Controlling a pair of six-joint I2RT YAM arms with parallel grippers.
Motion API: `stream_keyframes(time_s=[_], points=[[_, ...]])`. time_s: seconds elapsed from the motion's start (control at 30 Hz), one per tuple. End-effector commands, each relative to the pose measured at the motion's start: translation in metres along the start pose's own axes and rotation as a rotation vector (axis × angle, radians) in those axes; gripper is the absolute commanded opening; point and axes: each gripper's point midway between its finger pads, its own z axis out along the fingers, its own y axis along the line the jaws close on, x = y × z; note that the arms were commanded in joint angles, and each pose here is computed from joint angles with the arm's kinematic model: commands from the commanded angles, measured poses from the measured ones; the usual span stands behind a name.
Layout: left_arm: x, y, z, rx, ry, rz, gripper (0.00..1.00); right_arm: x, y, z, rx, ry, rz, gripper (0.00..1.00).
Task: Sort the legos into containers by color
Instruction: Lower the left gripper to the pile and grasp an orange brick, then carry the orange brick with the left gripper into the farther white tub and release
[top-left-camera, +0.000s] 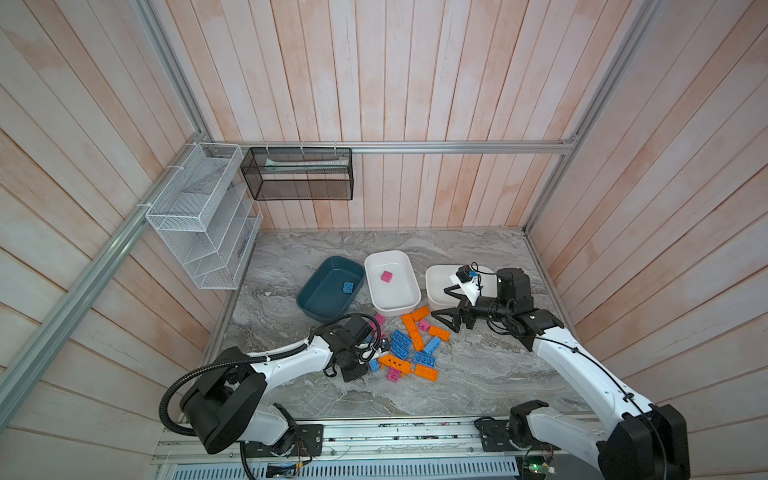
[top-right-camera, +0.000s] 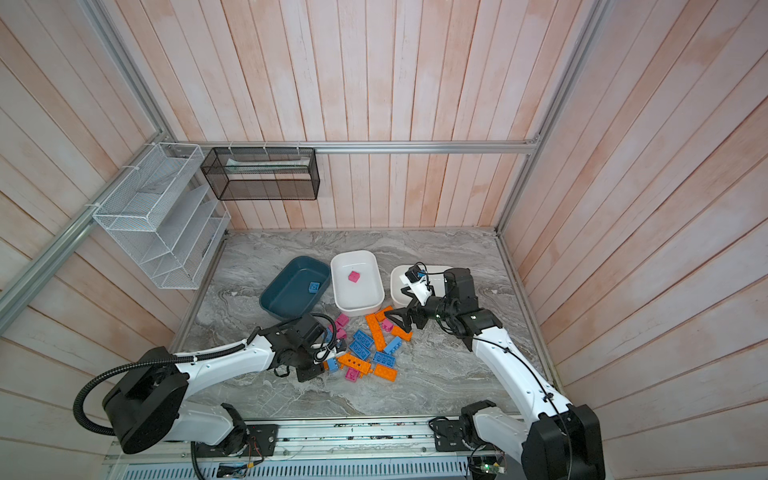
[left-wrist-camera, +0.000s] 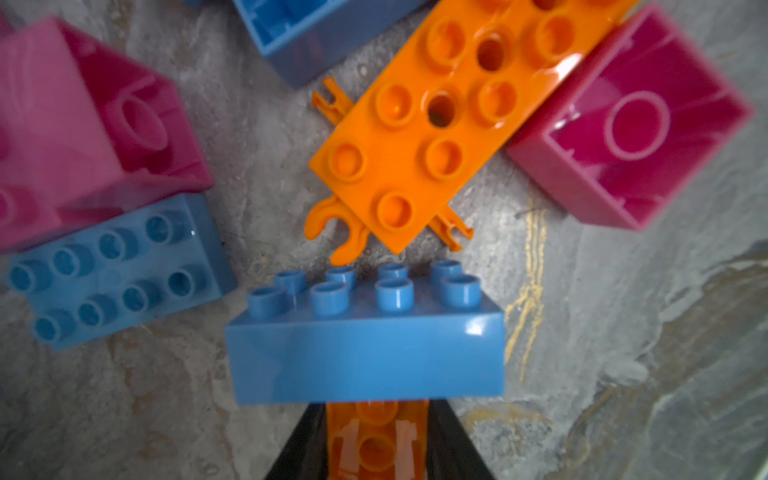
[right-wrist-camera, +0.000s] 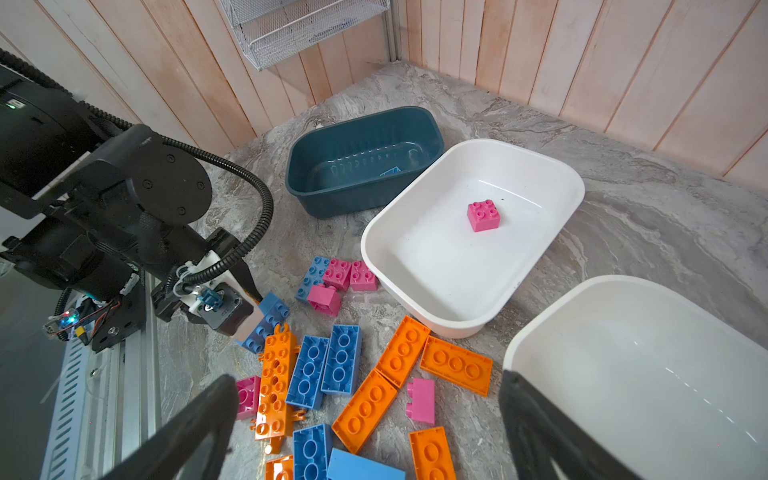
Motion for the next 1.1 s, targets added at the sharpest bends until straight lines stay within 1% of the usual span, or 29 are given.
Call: stream_keyframes(time_s=[0.0,0.07,0.17,0.33,0.4,0.47,0.53,0.6,0.73,0.8,0.83,0.93,1.0,1.07], points=[[0.007,-0.005,-0.002,0.021,0.039,0.002,0.29,0.003,0.002,-0.003,0.008,0.003,-0.009,0.98],[0.003,-0.005,-0.011,0.022,0.031,-0.003,0.28,0.003,0.002,-0.003,0.013,0.005,-0.015,0.98],[-0.001,-0.002,-0.027,0.005,0.021,-0.007,0.27,0.002,0.001,-0.004,0.022,0.000,-0.017,0.98],[-0.023,0.008,-0.067,-0.011,-0.019,-0.045,0.29,-0.005,-0.002,-0.007,0.033,-0.023,-0.020,0.98],[-0.042,0.016,-0.085,-0.019,-0.079,-0.081,0.29,-0.008,-0.004,-0.010,0.038,-0.030,-0.020,0.98],[-0.064,0.026,-0.100,-0.041,-0.163,-0.101,0.29,-0.012,-0.007,-0.014,0.045,-0.036,-0.013,0.98],[-0.098,0.045,-0.117,-0.064,-0.292,-0.138,0.29,-0.018,-0.013,-0.021,0.057,-0.050,-0.001,0.98],[-0.129,0.063,-0.126,-0.062,-0.393,-0.181,0.29,-0.023,-0.019,-0.028,0.073,-0.065,0.005,0.98],[-0.194,0.090,-0.124,-0.025,-0.527,-0.248,0.28,-0.030,-0.031,-0.039,0.119,-0.076,0.018,0.98],[-0.221,0.099,-0.118,-0.013,-0.578,-0.256,0.28,-0.032,-0.039,-0.046,0.157,-0.082,0.025,0.98],[-0.231,0.106,-0.115,-0.023,-0.601,-0.266,0.28,-0.033,-0.042,-0.049,0.177,-0.088,0.028,0.98],[-0.267,0.120,-0.104,0.006,-0.680,-0.311,0.28,-0.036,-0.049,-0.059,0.226,-0.110,0.034,0.98],[-0.291,0.124,-0.092,0.007,-0.704,-0.310,0.28,-0.037,-0.052,-0.064,0.246,-0.118,0.039,0.98],[-0.308,0.135,-0.081,-0.005,-0.724,-0.345,0.27,-0.036,-0.054,-0.068,0.265,-0.121,0.043,0.98]])
